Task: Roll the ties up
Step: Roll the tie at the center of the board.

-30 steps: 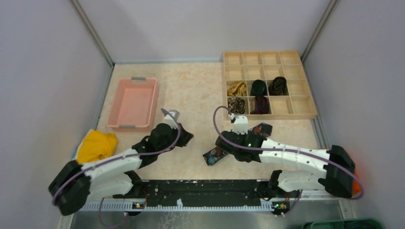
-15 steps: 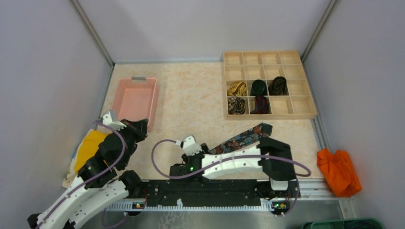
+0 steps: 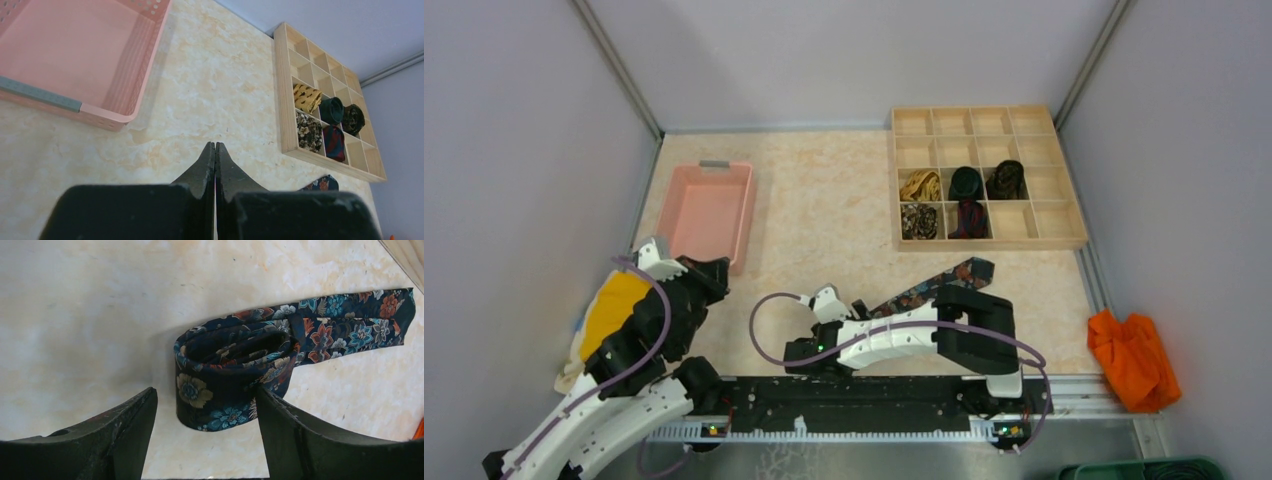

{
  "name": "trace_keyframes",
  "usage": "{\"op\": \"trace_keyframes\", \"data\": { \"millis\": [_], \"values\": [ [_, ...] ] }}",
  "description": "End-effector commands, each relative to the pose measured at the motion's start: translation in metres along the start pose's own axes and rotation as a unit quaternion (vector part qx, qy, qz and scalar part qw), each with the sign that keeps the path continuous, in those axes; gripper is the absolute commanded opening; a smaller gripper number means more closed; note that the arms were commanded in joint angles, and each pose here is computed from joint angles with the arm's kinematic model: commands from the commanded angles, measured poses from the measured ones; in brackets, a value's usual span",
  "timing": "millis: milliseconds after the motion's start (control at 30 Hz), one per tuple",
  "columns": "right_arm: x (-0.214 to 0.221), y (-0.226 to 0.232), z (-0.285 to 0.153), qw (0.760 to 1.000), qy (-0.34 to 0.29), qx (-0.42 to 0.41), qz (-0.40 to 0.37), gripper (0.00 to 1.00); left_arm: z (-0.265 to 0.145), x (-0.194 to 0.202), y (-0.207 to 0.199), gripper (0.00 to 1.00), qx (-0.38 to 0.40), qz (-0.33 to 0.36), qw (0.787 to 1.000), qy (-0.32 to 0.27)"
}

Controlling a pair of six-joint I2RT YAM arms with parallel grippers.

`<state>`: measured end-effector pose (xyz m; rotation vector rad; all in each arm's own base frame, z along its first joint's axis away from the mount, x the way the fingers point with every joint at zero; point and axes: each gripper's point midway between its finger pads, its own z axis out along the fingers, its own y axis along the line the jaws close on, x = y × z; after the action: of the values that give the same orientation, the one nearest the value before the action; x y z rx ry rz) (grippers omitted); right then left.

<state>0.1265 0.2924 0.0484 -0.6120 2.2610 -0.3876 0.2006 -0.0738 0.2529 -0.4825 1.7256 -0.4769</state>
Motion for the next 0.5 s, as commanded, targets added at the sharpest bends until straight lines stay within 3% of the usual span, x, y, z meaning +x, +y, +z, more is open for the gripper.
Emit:
{"op": "trace_keyframes", "data": {
  "millis": [0, 333, 467],
  "values": [
    [-0.002, -0.005, 0.012, 1.0, 0.005, -0.011, 0.026, 0.72, 0.002, 0.006, 0.003, 0.0, 0.001, 0.014, 1.0, 0.002],
    [0.005, -0.025, 0.028, 0.999, 0.011, 0.029, 0.034, 0.68, 0.005, 0.009, -0.007, 0.0, 0.023, 0.023, 0.999, 0.005],
    [0.01, -0.031, 0.038, 0.998, 0.026, 0.035, 0.044, 0.5, 0.006, 0.011, -0.012, 0.0, 0.035, 0.024, 0.999, 0.006]
  ]
}}
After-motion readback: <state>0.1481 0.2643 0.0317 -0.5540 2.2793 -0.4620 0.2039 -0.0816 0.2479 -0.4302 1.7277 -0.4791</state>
